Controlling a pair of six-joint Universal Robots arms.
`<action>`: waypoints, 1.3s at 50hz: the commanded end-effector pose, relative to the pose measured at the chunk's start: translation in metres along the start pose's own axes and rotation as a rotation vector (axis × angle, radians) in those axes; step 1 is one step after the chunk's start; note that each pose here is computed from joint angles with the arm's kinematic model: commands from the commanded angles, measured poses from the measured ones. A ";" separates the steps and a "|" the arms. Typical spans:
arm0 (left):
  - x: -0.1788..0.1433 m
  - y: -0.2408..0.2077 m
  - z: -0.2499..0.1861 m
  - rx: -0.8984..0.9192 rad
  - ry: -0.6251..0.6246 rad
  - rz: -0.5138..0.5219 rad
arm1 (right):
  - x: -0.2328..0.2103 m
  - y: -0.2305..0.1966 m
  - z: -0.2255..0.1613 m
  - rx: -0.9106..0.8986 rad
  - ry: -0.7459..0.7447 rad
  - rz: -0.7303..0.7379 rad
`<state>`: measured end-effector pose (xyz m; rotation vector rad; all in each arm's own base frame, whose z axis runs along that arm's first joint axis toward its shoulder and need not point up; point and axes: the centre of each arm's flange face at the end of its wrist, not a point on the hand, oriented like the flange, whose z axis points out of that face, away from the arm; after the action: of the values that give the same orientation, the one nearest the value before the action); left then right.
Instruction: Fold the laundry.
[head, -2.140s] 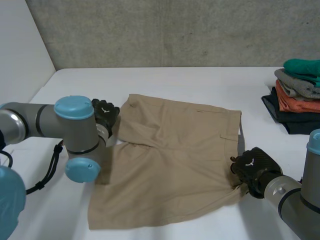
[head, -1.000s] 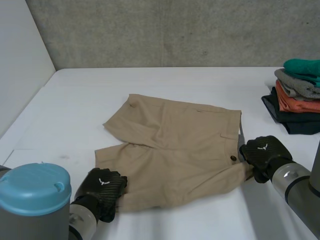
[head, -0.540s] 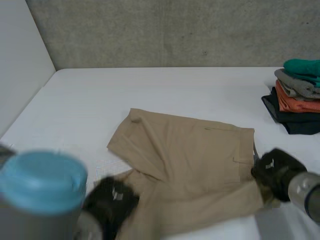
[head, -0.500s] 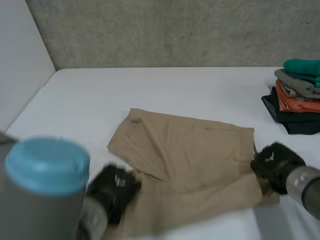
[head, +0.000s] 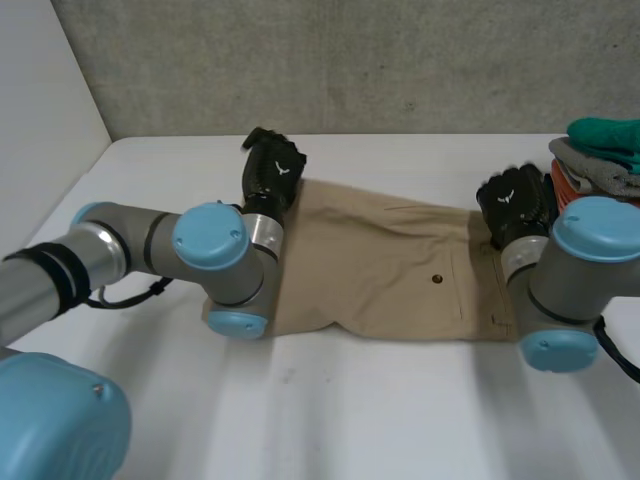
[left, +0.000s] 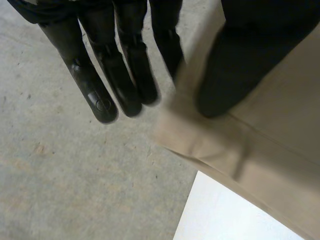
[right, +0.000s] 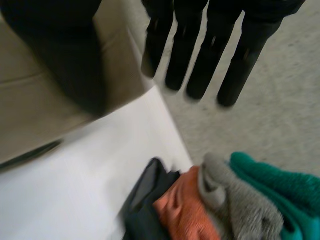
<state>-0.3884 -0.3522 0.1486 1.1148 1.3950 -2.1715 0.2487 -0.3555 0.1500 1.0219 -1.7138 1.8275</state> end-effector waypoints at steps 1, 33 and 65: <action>0.009 -0.011 -0.002 0.047 0.020 -0.028 | 0.012 -0.003 0.018 0.017 0.134 0.040; -0.044 -0.043 -0.122 -0.175 0.187 -0.479 | 0.002 0.037 -0.065 -0.309 -0.379 0.444; -0.096 -0.042 -0.136 -0.181 0.090 -0.488 | -0.115 -0.105 -0.135 0.690 -0.527 -0.308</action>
<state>-0.3031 -0.2207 0.2155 0.9215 2.0359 -2.2702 0.3340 -0.2417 0.1818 1.6844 -1.1590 2.0413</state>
